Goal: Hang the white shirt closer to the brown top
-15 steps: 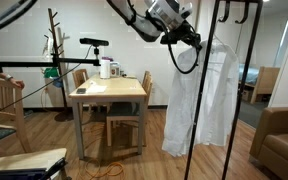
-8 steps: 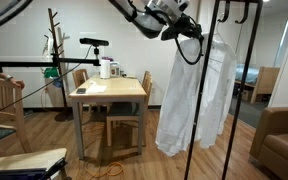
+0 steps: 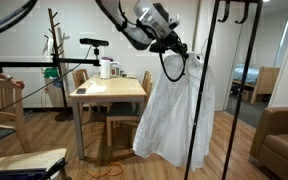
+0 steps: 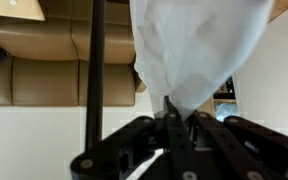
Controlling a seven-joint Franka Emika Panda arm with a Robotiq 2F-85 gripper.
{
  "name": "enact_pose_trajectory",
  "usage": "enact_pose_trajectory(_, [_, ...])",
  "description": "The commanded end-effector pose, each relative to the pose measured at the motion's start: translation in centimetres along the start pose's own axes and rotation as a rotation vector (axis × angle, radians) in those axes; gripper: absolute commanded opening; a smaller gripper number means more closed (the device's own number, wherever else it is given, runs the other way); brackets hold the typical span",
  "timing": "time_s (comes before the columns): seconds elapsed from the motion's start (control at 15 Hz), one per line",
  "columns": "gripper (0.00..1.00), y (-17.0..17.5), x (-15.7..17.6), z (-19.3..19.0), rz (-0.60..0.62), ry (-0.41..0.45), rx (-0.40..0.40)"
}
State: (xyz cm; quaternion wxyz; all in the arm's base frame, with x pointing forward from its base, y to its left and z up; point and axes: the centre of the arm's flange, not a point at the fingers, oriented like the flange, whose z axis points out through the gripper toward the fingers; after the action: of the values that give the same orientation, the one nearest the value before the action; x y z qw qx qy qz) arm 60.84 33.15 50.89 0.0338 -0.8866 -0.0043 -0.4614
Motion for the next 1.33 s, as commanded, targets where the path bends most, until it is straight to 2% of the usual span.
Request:
enact_pose_trajectory(0.0, [0.09,3.9,-3.4,-3.8,0.096,-0.077,-0.104])
enact_pose_trajectory(0.2, [0.09,6.2,-5.3,-6.0,0.142,-0.136,-0.203])
enact_pose_trajectory(0.6, [0.09,7.0,-6.6,-10.7,0.133,-0.099,-0.183])
enact_pose_trajectory(0.73, [0.09,7.9,-6.5,-12.4,0.170,-0.069,-0.220])
enact_pose_trajectory(1.0, [0.09,10.8,-4.7,-15.1,0.237,-0.031,-0.299])
enact_pose_trajectory(1.27, [0.09,13.4,0.6,-16.1,0.214,-0.008,-0.332])
